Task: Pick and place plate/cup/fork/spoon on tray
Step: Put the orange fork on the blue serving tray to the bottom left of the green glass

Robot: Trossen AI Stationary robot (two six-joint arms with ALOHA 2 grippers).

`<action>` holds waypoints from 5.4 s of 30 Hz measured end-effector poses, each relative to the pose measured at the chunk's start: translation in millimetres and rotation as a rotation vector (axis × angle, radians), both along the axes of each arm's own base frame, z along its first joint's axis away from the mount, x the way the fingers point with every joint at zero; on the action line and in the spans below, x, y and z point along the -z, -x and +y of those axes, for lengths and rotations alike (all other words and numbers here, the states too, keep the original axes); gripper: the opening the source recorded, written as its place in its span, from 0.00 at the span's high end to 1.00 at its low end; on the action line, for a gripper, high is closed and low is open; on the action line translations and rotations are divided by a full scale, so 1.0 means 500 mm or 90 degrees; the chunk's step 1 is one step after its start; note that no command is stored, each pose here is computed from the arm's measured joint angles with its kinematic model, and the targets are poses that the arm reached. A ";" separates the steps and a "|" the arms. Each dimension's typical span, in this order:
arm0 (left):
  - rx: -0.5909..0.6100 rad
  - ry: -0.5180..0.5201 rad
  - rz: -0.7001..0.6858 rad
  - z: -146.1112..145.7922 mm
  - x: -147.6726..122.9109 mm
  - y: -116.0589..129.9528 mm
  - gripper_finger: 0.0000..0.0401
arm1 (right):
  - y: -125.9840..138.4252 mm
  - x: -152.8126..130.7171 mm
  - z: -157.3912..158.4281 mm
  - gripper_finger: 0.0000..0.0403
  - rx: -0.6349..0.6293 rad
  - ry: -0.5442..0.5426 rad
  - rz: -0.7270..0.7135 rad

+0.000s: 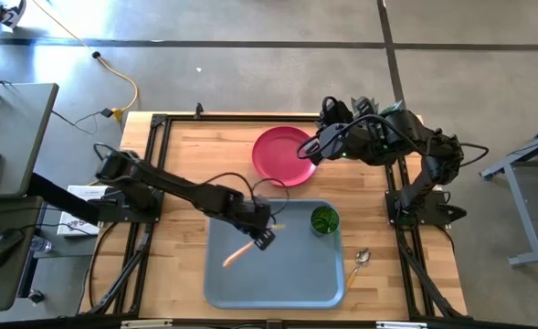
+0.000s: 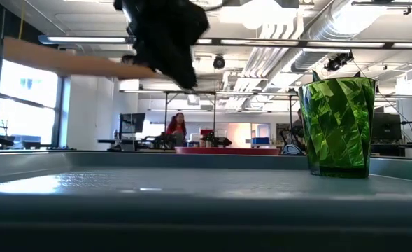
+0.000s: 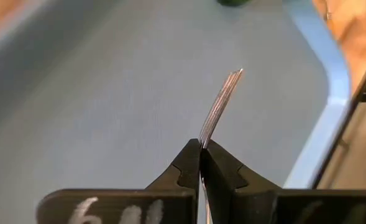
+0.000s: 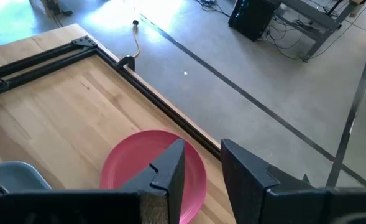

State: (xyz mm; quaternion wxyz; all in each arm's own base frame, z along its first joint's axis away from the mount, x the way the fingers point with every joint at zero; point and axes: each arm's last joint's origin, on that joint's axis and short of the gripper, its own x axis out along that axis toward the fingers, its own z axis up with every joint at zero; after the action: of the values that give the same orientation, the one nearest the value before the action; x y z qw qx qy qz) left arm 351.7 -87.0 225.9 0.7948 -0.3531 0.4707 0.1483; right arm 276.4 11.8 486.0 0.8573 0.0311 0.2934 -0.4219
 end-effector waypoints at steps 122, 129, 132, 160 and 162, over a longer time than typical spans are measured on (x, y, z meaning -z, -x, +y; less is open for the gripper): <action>-0.505 0.240 -0.154 -0.108 0.250 0.329 0.86 | -0.008 -0.002 0.001 0.77 -0.002 -0.071 -0.058; -0.505 0.243 -0.151 -0.108 0.250 0.329 0.87 | -0.008 -0.002 0.001 0.77 -0.004 -0.069 -0.056; -0.509 0.246 -0.151 -0.108 0.250 0.329 0.87 | -0.009 -0.002 0.001 0.77 -0.005 -0.068 -0.055; -0.502 0.230 -0.156 -0.102 0.236 0.335 0.87 | -0.008 -0.001 0.002 0.77 -0.012 -0.077 -0.049; -0.500 0.228 -0.155 -0.102 0.236 0.336 0.87 | -0.008 -0.001 0.002 0.77 -0.012 -0.077 -0.049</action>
State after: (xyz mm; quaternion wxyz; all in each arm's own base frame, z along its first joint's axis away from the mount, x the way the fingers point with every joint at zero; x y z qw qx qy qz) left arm 183.8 -137.9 107.8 0.6544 -0.6518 0.2223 0.3123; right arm 280.4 12.7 486.5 0.8683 0.0966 0.2855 -0.3939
